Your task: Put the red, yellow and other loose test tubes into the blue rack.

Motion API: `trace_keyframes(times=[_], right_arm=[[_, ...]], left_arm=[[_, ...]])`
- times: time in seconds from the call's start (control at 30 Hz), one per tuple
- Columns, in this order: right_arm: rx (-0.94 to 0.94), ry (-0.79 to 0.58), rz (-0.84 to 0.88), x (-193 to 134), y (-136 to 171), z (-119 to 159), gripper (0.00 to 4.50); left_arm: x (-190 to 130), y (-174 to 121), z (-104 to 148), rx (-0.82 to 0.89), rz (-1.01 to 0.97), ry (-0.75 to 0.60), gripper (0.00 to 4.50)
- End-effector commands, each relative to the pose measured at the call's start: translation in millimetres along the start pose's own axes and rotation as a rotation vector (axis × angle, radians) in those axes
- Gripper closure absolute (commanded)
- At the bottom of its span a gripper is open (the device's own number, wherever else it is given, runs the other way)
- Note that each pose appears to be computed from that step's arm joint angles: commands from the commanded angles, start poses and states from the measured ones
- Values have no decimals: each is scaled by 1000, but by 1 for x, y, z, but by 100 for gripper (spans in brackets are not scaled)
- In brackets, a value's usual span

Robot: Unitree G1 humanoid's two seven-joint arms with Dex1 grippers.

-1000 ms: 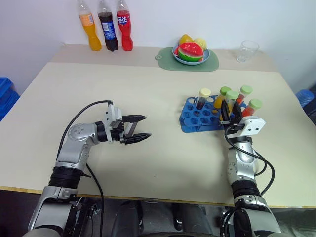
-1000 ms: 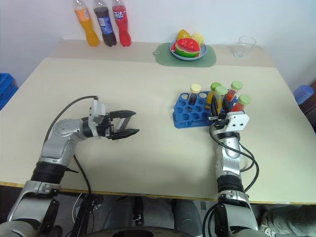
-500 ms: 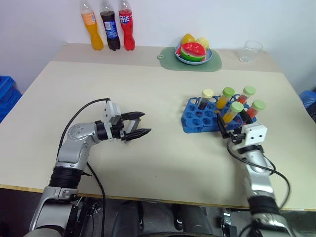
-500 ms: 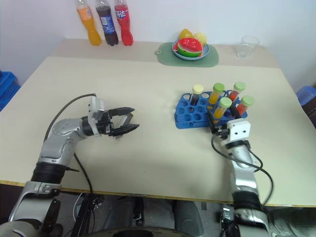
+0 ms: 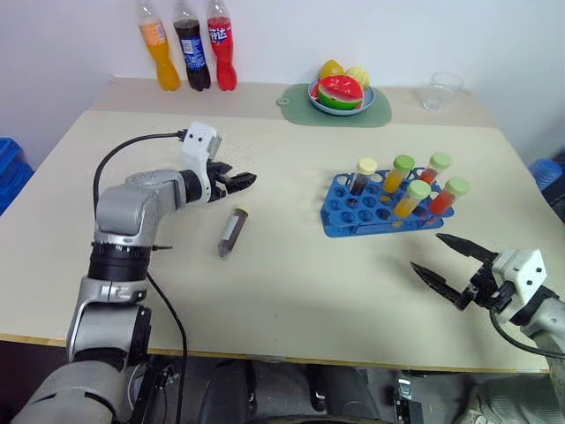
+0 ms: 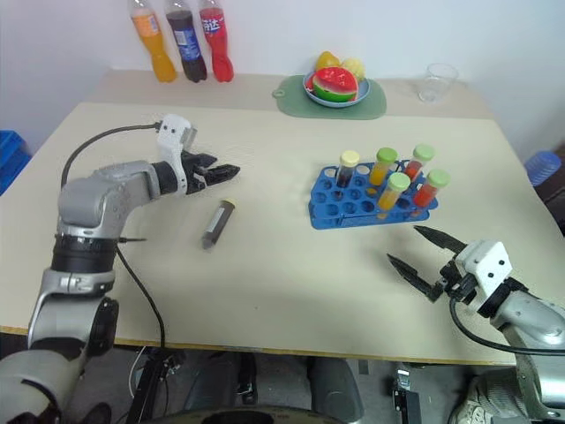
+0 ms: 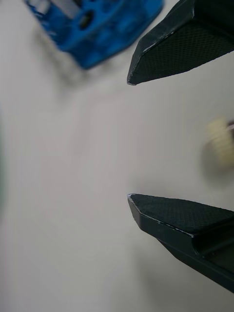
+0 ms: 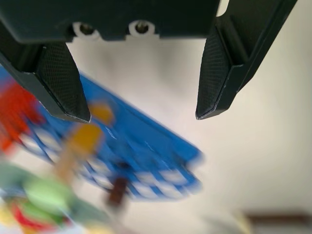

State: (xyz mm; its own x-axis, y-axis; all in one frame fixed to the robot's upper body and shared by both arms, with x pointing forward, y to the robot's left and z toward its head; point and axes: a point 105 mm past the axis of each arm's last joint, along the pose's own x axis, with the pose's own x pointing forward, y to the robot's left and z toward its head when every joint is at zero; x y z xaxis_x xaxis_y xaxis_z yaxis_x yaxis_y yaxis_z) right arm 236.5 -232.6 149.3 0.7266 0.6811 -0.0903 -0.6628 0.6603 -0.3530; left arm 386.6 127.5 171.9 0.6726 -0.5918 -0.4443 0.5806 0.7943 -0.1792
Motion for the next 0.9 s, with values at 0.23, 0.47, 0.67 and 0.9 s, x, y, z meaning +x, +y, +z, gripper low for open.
trace_keyframes(times=[0.23,0.47,0.67,0.9], right_arm=[[-40,-147,267,43,20,34,72],[-34,-158,286,53,21,29,72],[-35,-155,312,56,25,26,72],[-44,-139,302,54,24,23,66]], left_arm=[[-5,-17,-2,-207,-14,365,81],[1,-19,-11,-218,8,487,81],[13,-21,-25,-248,65,594,81],[21,-22,-36,-248,138,660,217]])
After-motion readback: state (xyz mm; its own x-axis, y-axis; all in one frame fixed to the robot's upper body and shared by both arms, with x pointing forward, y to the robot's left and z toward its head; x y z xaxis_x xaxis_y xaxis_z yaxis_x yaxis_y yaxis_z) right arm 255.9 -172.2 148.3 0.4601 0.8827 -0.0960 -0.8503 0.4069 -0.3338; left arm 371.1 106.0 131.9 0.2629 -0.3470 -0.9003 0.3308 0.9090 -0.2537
